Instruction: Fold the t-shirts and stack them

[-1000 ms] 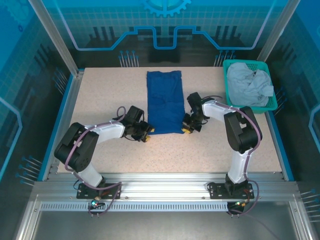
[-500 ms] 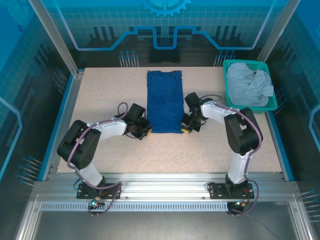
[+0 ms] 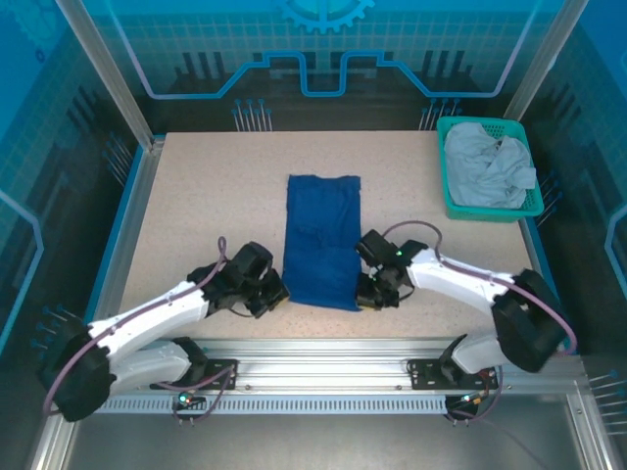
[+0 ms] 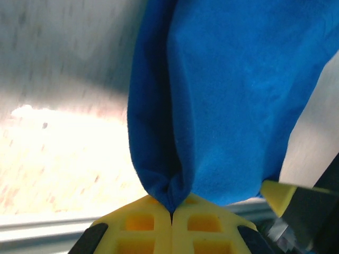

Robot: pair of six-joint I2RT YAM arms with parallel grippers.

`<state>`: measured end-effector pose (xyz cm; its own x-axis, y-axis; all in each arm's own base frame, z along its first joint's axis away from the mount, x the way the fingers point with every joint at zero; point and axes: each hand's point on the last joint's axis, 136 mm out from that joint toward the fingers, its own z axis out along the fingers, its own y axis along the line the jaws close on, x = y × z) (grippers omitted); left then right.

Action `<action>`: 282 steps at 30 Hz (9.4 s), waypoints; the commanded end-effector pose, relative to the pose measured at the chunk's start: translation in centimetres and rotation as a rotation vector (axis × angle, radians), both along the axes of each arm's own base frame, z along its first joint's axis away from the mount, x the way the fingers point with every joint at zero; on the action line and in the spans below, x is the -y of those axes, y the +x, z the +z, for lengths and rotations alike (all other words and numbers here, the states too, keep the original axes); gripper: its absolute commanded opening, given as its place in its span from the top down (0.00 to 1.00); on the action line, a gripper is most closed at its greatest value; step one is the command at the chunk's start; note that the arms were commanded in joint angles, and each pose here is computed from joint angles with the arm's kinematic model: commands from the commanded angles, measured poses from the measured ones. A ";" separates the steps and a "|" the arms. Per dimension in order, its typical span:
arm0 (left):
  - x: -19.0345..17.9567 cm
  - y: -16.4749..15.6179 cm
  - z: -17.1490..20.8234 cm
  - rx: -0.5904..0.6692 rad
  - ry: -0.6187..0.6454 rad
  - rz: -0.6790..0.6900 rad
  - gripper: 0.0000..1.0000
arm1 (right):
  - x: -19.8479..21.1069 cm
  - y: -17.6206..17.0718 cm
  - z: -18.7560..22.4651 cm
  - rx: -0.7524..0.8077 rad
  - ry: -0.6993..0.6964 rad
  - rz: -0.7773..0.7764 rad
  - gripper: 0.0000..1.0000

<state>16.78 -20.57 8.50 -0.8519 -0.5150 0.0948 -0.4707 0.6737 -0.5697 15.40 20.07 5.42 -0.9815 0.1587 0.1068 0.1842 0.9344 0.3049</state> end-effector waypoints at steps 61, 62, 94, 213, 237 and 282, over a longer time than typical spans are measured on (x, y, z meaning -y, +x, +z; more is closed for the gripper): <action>-5.4 30.0 1.7 0.108 -0.113 0.179 0.97 | -2.6 31.2 1.0 0.093 0.065 -0.222 0.90; -5.6 30.2 1.4 0.108 -0.113 0.185 0.93 | -3.0 31.9 1.2 0.123 0.084 -0.202 0.84; -4.5 32.7 -3.7 0.071 -0.179 0.229 0.76 | -4.3 28.5 -4.8 0.012 0.029 -0.243 0.80; -23.9 47.7 4.5 0.340 -0.089 0.545 0.55 | 6.0 10.4 20.9 0.765 0.434 -0.298 0.49; -24.4 10.1 14.6 0.483 0.558 0.605 0.01 | 14.5 8.9 20.8 0.816 -0.015 -0.356 0.00; -22.2 22.5 1.2 1.052 0.850 0.083 0.01 | 17.6 24.4 4.1 1.269 -0.348 0.080 0.00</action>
<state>39.19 1.97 9.84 -0.2678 -0.1547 -0.9510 -0.1603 0.9804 -0.1143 38.47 1.62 7.68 -0.4295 -0.0260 -0.9027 -0.0721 0.9974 0.0055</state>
